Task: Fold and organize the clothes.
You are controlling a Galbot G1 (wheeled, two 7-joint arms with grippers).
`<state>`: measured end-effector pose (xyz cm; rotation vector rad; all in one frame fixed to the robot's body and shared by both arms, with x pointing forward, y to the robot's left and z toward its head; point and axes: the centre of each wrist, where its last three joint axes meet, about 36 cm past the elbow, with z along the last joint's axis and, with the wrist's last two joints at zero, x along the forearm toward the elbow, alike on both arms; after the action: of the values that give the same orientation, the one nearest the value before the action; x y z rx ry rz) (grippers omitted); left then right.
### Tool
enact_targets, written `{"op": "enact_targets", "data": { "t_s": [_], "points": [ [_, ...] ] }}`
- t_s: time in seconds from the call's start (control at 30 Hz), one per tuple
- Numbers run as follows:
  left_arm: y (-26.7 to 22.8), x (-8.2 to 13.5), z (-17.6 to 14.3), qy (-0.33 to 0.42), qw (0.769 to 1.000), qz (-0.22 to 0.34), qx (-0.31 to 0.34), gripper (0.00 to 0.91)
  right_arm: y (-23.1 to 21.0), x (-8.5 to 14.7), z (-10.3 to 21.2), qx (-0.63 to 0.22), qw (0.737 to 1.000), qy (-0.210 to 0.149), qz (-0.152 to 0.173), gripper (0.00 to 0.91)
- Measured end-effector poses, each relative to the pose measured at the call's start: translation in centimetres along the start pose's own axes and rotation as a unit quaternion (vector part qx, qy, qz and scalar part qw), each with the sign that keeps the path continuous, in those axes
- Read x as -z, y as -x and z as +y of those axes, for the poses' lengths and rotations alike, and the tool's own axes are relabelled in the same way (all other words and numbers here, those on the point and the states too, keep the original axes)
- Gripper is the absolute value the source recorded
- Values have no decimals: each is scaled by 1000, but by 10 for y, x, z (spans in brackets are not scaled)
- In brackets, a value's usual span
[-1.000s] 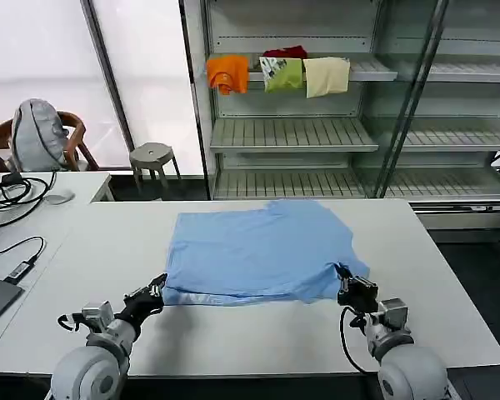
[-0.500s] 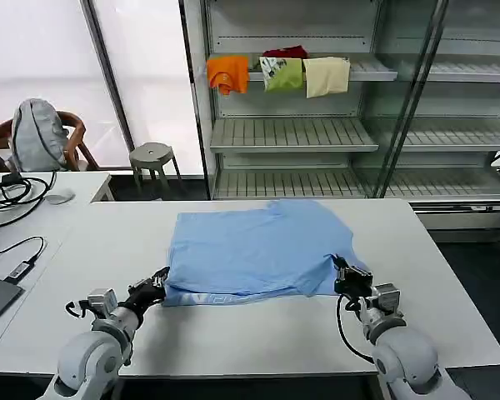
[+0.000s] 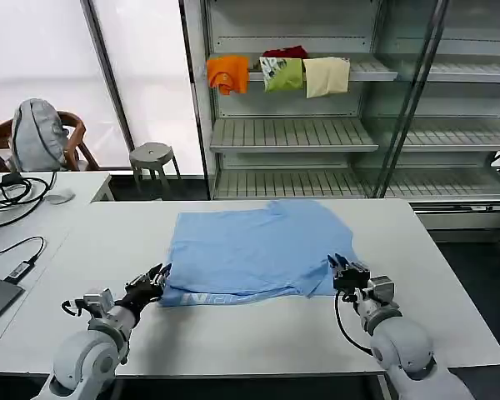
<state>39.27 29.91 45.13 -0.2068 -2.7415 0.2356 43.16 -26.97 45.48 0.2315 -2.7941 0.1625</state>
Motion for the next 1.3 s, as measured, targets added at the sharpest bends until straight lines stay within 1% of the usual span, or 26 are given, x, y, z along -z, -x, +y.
{"op": "enact_targets", "data": {
  "t_s": [0.2,0.3,0.53,0.83,0.87,0.9,0.93,0.97,1.0,1.3],
  "points": [
    [-15,-2,-8,7,1000,10,-4,907,-17,4,-7,-8,1000,1,1,907],
    [-24,-7,-16,13,1000,22,-5,907,-31,1,-7,-10,1000,4,3,907],
    [-35,-21,-25,33,998,51,12,907,-57,-18,-13,-18,999,13,27,907],
    [-34,-27,-25,44,996,68,22,907,-70,-33,-14,-20,998,21,51,907],
    [-33,-28,-25,45,996,70,23,766,-70,-33,-14,-18,998,22,52,907],
    [-33,-29,-25,46,996,71,24,343,-70,-34,-15,-18,998,23,54,907],
    [-31,-30,-25,47,996,72,26,30,-70,-35,-15,-16,998,24,55,584],
    [-30,-31,-25,48,996,74,27,20,-70,-36,-15,-14,998,25,55,333],
    [-29,-32,-25,49,996,75,28,20,-69,-37,-16,-13,998,27,56,0],
    [-26,-38,-24,63,994,82,35,20,-56,-42,-21,-5,998,33,62,0]
  ]
}}
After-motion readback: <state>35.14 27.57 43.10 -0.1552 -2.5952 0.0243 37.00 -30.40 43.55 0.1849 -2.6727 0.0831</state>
